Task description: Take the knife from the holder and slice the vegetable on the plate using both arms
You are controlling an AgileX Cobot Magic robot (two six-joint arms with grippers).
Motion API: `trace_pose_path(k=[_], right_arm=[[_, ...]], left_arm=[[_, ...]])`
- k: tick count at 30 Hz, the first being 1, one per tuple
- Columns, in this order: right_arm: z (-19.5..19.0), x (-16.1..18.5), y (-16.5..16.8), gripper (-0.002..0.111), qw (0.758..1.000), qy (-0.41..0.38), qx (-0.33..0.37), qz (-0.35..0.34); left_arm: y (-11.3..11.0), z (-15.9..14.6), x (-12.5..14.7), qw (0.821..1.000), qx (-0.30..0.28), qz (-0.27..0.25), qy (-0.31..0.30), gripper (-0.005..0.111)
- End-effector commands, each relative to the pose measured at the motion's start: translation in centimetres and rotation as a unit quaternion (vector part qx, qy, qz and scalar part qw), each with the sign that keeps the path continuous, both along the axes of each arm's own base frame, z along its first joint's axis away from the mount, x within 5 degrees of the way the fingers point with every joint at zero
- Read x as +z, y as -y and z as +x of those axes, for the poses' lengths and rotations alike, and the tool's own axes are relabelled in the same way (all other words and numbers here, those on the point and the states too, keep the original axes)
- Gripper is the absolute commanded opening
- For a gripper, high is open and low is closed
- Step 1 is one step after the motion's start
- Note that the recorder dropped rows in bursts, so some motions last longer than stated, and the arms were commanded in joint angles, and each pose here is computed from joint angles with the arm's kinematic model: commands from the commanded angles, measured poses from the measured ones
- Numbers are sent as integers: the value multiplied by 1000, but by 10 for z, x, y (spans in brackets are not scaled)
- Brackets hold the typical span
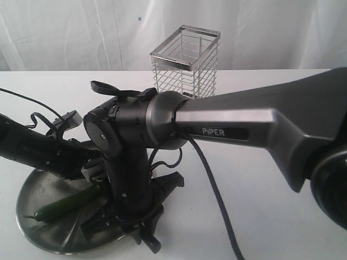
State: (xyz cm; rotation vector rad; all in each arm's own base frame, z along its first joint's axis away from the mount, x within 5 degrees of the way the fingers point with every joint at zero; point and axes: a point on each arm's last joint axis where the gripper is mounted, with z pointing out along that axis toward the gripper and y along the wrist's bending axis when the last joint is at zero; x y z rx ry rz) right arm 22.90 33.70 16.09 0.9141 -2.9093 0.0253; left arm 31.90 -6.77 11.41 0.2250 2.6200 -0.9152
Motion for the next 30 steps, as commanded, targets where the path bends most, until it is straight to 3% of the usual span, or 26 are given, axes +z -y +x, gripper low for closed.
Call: trace_pose_path(k=[1,7,10,19,24,30], right_arm=[[21,5,20,0,998,25,-46,-29],[36,6,32,0,995,40,-78,-40],[36,6,32,0,997,35,-61,-36],[34,6,31,0,998,27,-55,-30],[36,8,31,0,998,36,-52,-32],[20,32,15,0,998,28,-30,41]], left_arm=[[-4,-11,-20,998,-40,54,-17,0],[-5,-11,-21,998,-38,56,-17,0],[-3,-7,-17,999,-20,43,-12,2],[0,13,36,997,-24,21,67,43],[1,10,61,995,-20,14,97,43],[1,4,87,992,-18,4,126,43]])
